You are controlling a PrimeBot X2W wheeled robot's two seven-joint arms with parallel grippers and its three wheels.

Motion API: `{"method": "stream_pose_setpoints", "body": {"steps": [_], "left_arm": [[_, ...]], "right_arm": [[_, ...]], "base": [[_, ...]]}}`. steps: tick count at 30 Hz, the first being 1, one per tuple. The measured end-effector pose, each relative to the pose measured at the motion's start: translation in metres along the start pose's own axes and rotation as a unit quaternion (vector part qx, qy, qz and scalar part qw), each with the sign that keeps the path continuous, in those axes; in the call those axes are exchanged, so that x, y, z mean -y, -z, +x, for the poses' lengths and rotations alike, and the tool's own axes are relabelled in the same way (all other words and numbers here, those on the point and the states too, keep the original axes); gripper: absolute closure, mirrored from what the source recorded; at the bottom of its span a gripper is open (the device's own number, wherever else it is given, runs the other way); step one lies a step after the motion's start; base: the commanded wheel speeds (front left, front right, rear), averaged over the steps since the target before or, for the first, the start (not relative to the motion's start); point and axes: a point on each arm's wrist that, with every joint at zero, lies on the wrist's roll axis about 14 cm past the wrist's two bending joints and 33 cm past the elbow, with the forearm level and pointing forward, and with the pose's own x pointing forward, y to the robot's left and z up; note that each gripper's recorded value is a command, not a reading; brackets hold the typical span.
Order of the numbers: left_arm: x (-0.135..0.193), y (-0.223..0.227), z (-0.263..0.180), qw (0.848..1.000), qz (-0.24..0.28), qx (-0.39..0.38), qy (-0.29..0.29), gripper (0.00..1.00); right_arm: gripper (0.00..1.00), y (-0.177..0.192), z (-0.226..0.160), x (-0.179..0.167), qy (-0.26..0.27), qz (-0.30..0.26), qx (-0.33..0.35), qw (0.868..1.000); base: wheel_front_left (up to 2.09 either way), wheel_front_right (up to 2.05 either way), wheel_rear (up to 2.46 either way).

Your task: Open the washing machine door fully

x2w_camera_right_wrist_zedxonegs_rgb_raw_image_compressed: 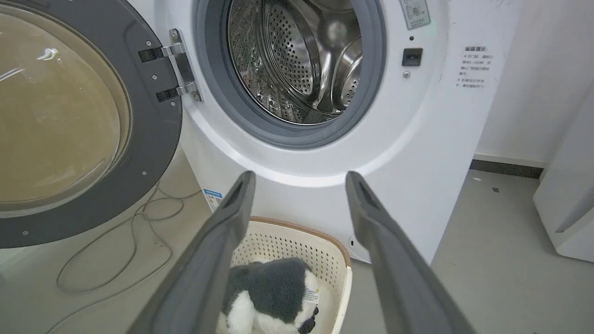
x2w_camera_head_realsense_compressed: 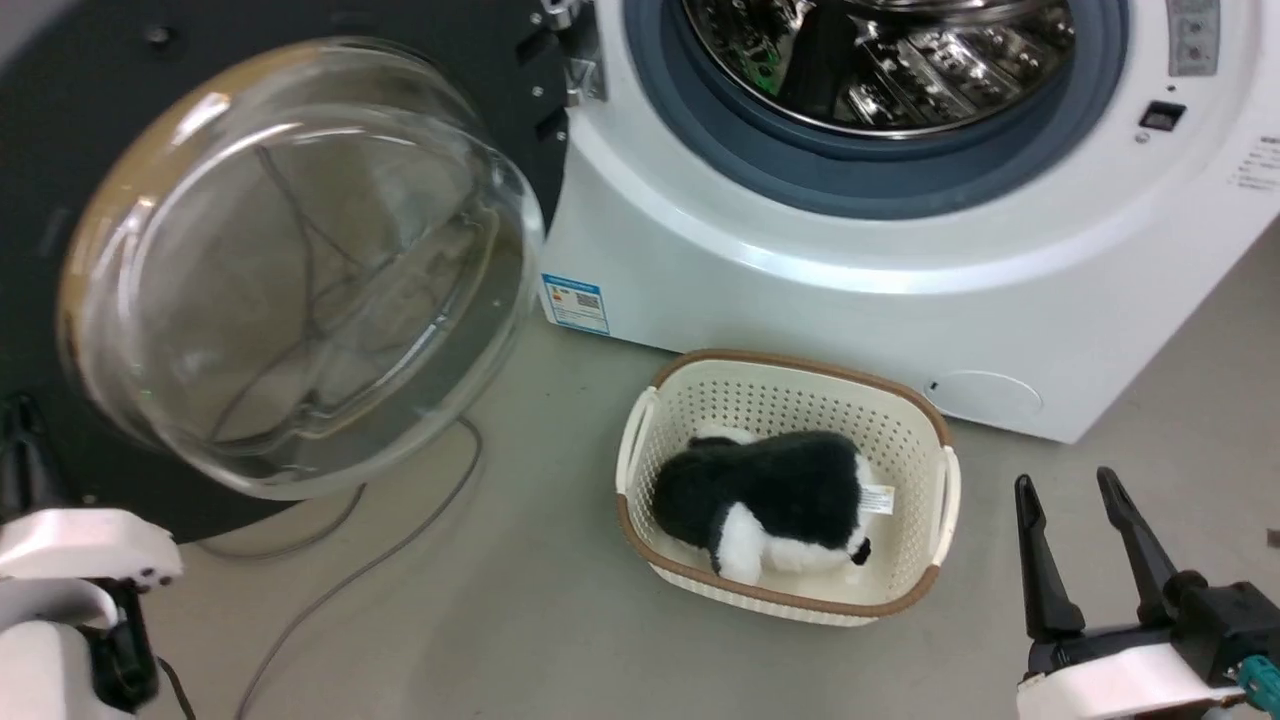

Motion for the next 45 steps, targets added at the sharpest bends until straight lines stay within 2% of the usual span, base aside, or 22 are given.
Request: {"method": "stream_pose_setpoints", "body": {"steps": [10, 23, 26, 29, 35, 36, 37, 45], "left_arm": [[-0.001, 0.002, 0.010, 1.000, 0.005, -0.002, -0.004, 1.00], [0.021, -0.031, -0.025, 0.996, 0.008, 0.060, 0.069, 1.00], [0.036, -0.040, -0.035, 0.992, -0.005, 0.076, 0.096, 1.00], [0.055, -0.046, -0.048, 0.988, 0.003, 0.090, 0.129, 1.00], [0.094, -0.050, -0.072, 0.977, -0.031, 0.095, 0.188, 1.00], [0.099, -0.049, -0.074, 0.976, -0.038, 0.093, 0.194, 0.26], [0.104, -0.049, -0.077, 0.974, -0.043, 0.092, 0.203, 0.00], [0.145, -0.042, -0.097, 0.957, -0.074, 0.073, 0.270, 0.00]], "right_arm": [[0.00, -0.003, -0.005, 0.009, 0.014, -0.003, 0.003, 1.000], [0.00, -0.044, -0.031, 0.017, 0.035, -0.024, 0.051, 0.998], [0.00, -0.058, -0.037, 0.020, 0.042, -0.030, 0.071, 0.996], [0.00, -0.067, -0.046, 0.025, 0.053, -0.035, 0.082, 0.995], [0.00, -0.083, -0.060, 0.037, 0.075, -0.044, 0.104, 0.991], [0.00, -0.084, -0.063, 0.038, 0.078, -0.046, 0.105, 0.990], [0.00, -0.085, -0.066, 0.040, 0.083, -0.047, 0.106, 0.990], [0.00, -0.088, -0.088, 0.052, 0.109, -0.053, 0.109, 0.987]], "base": [[0.00, 0.00, 0.00], [0.00, 0.00, 0.00], [0.00, 0.00, 0.00], [0.00, 0.00, 0.00], [0.00, 0.00, 0.00], [0.00, 0.00, 0.00], [0.00, 0.00, 0.00], [0.00, 0.00, 0.00]]}}
